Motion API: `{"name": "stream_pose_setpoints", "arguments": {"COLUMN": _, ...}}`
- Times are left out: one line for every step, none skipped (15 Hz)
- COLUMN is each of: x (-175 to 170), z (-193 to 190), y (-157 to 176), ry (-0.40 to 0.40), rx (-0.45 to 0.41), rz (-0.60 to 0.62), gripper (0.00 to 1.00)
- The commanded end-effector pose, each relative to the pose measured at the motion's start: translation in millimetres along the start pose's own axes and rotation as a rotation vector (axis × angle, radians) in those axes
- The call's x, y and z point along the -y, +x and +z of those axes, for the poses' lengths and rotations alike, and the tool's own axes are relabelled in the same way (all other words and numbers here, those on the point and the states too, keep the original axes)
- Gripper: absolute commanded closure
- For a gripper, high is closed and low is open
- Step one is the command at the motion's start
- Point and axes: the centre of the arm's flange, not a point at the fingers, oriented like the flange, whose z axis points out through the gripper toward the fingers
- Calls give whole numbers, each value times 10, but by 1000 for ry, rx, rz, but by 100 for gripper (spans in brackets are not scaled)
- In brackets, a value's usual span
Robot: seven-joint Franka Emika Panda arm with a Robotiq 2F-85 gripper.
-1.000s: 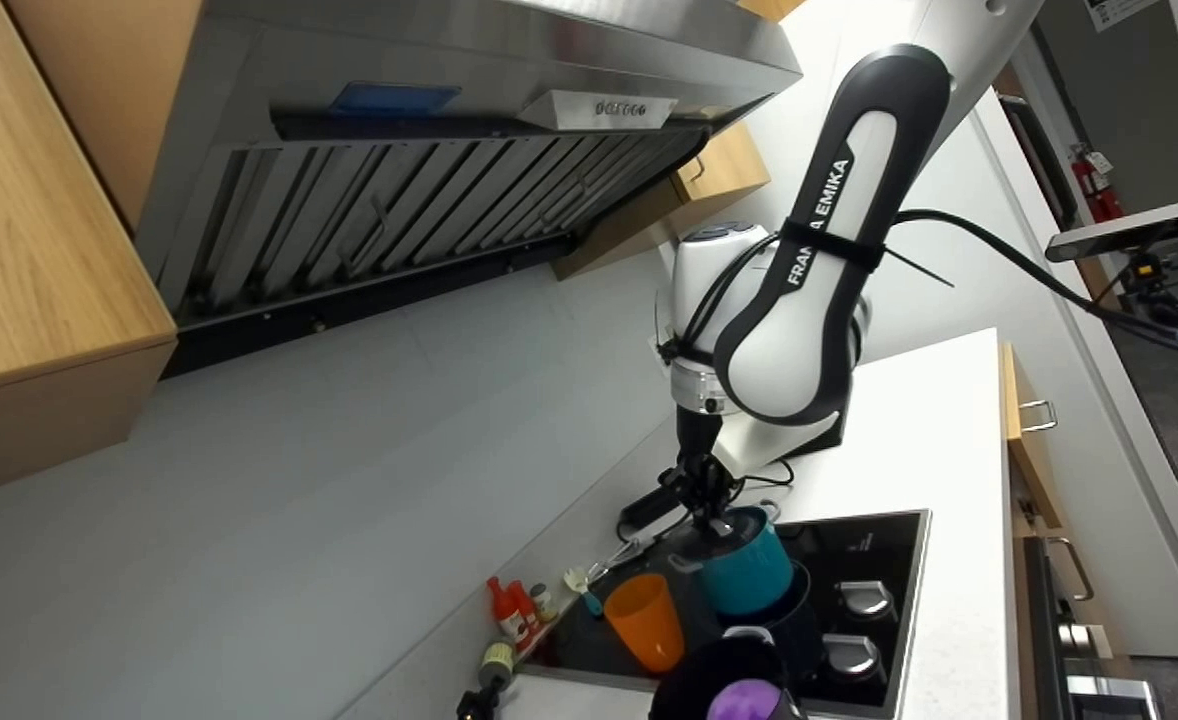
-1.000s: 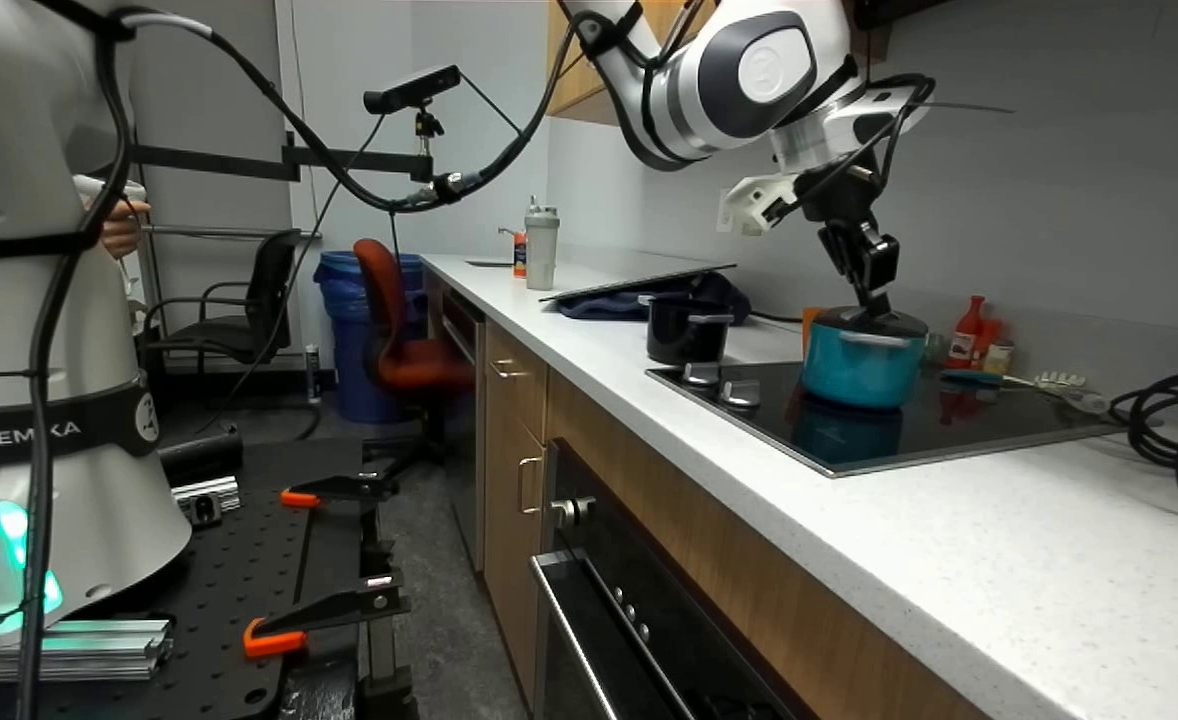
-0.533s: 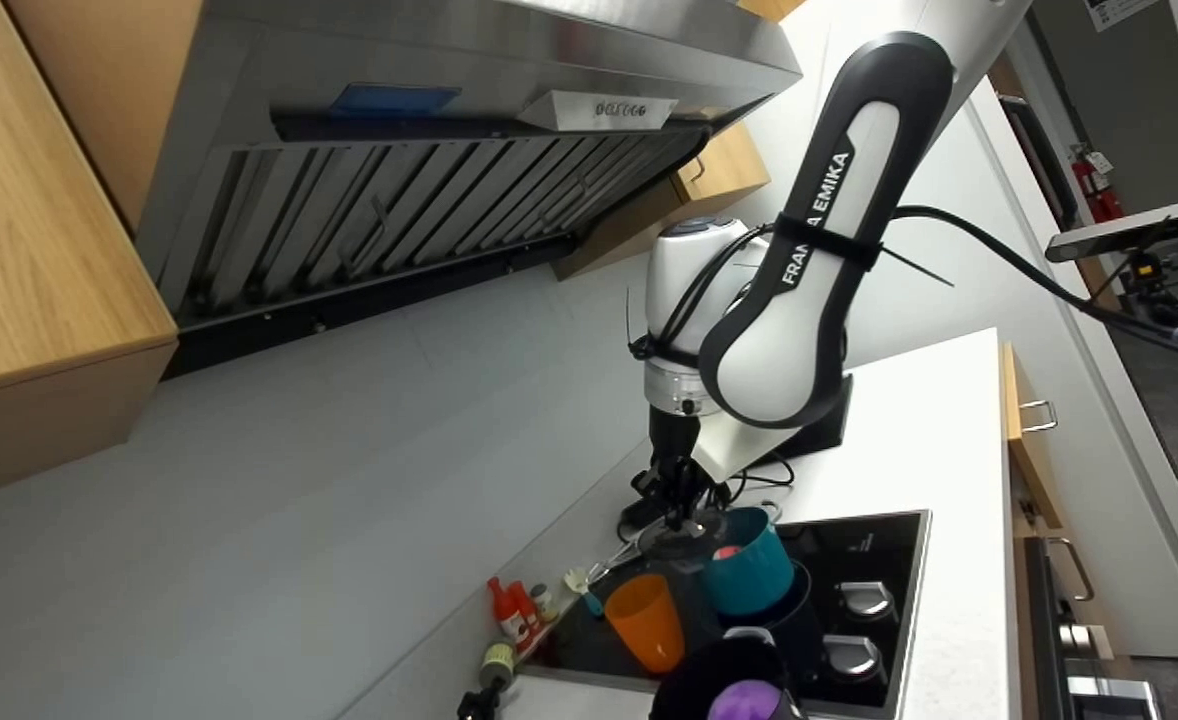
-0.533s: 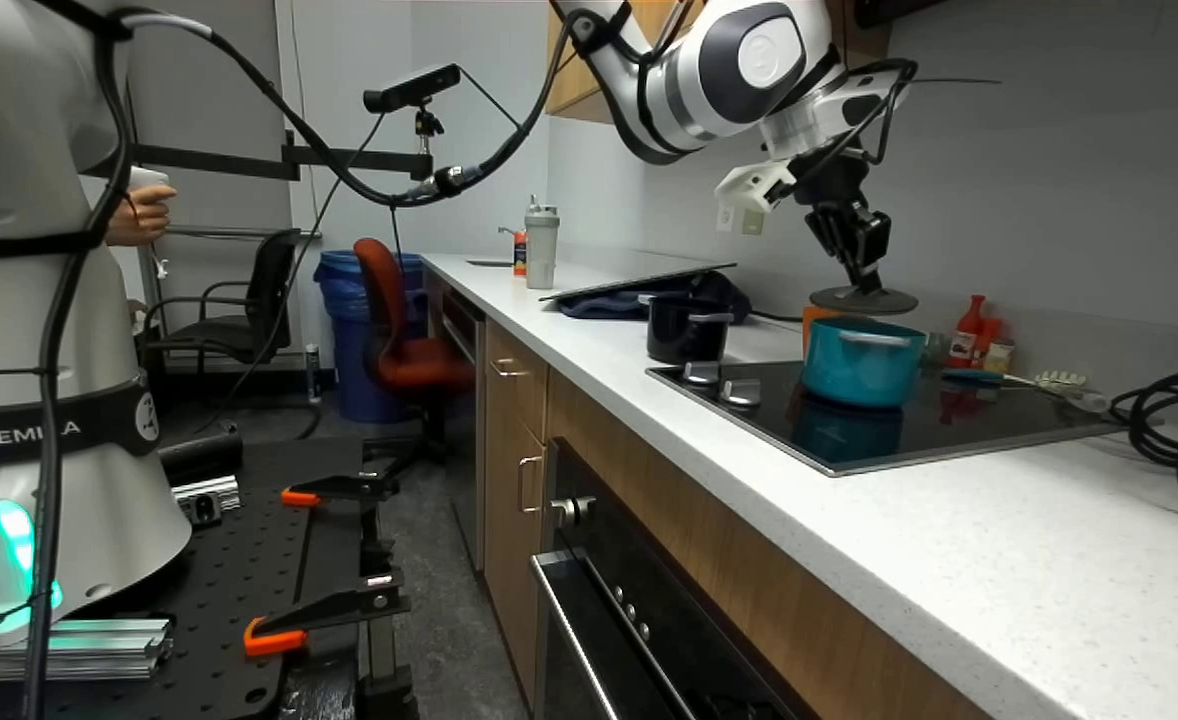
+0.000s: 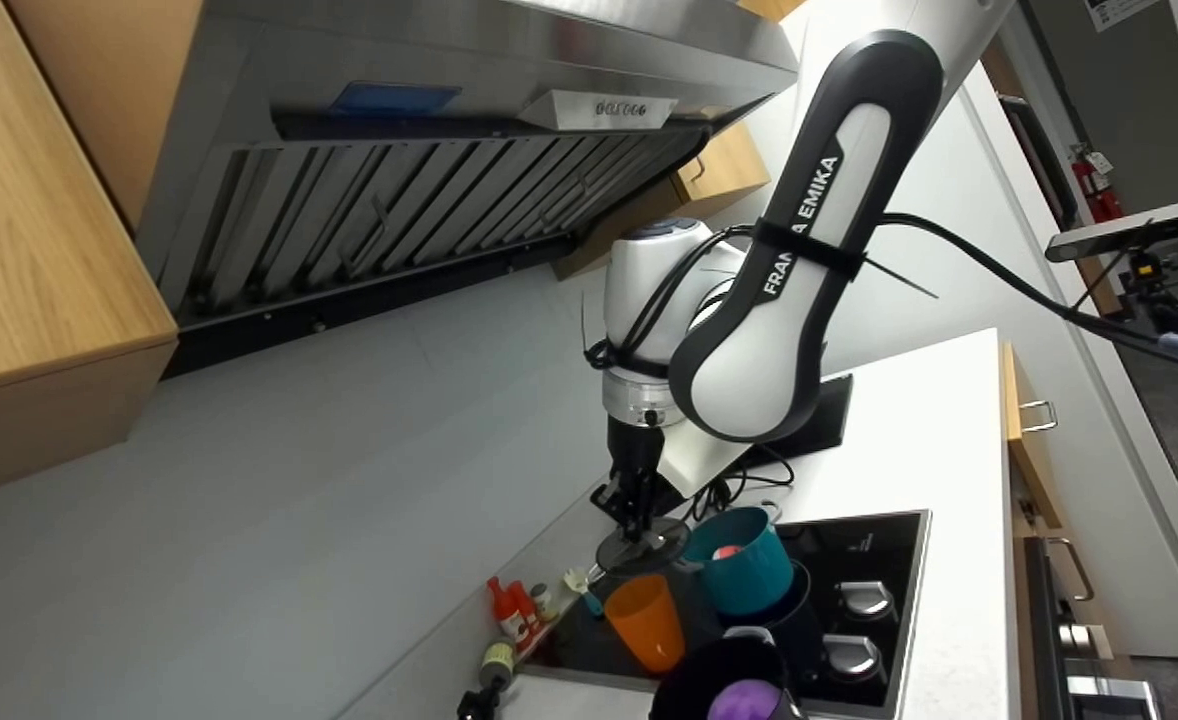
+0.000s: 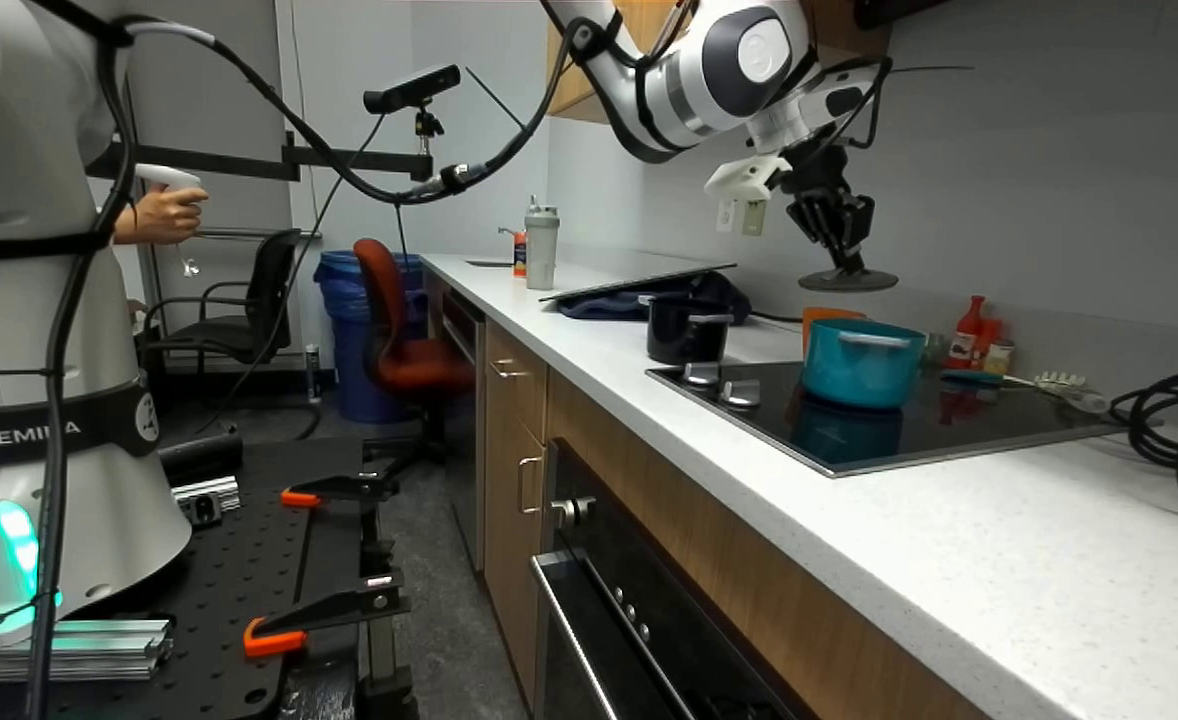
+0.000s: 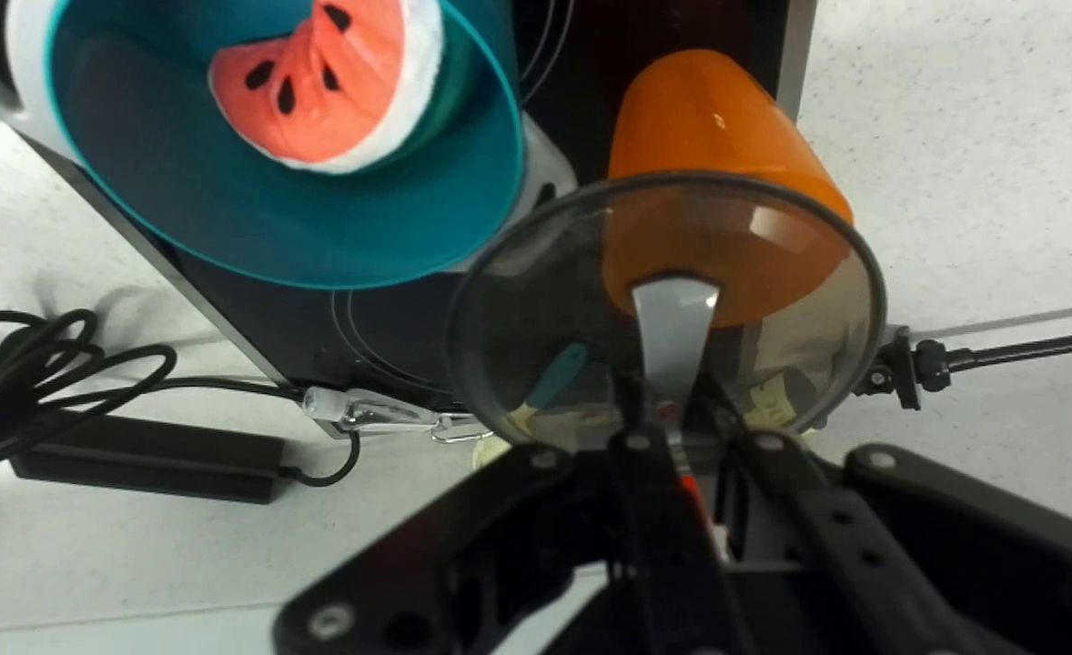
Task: Take the lid off the blue pot
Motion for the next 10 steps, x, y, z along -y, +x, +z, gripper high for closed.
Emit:
{"name": "stream_pose_setpoints", "arguments": {"x": 184, "z": 123, "y": 186, "ry": -25, "rx": 21, "rz": -47, "gripper": 97}}
{"name": "stream_pose_setpoints", "arguments": {"x": 245, "z": 152, "y": 195, "ry": -28, "rx": 34, "rz": -56, "gripper": 97}}
{"name": "stream_pose_setpoints", "arguments": {"x": 279, "z": 180, "y": 200, "ry": -29, "rx": 44, "rz": -63, "gripper": 97}}
{"name": "stream_pose_setpoints", "arguments": {"x": 315, "z": 208, "y": 209, "ry": -31, "rx": 55, "rz": -70, "gripper": 97}}
{"name": "stream_pose_setpoints", "arguments": {"x": 350, "z": 233, "y": 206, "ry": -32, "rx": 64, "rz": -79, "gripper": 97}}
{"name": "stream_pose_setpoints", "arguments": {"x": 382, "z": 260, "y": 209, "ry": -34, "rx": 73, "rz": -91, "gripper": 97}}
{"name": "stream_pose_setpoints", "arguments": {"x": 408, "z": 282, "y": 213, "ry": -36, "rx": 77, "rz": -100, "gripper": 97}}
{"name": "stream_pose_setpoints", "arguments": {"x": 418, "z": 303, "y": 216, "ry": -38, "rx": 82, "rz": -109, "gripper": 97}}
{"name": "stream_pose_setpoints", "arguments": {"x": 426, "z": 320, "y": 231, "ry": -40, "rx": 85, "rz": -114, "gripper": 97}}
{"name": "stream_pose_setpoints", "arguments": {"x": 421, "z": 344, "y": 245, "ry": -42, "rx": 88, "rz": -118, "gripper": 97}}
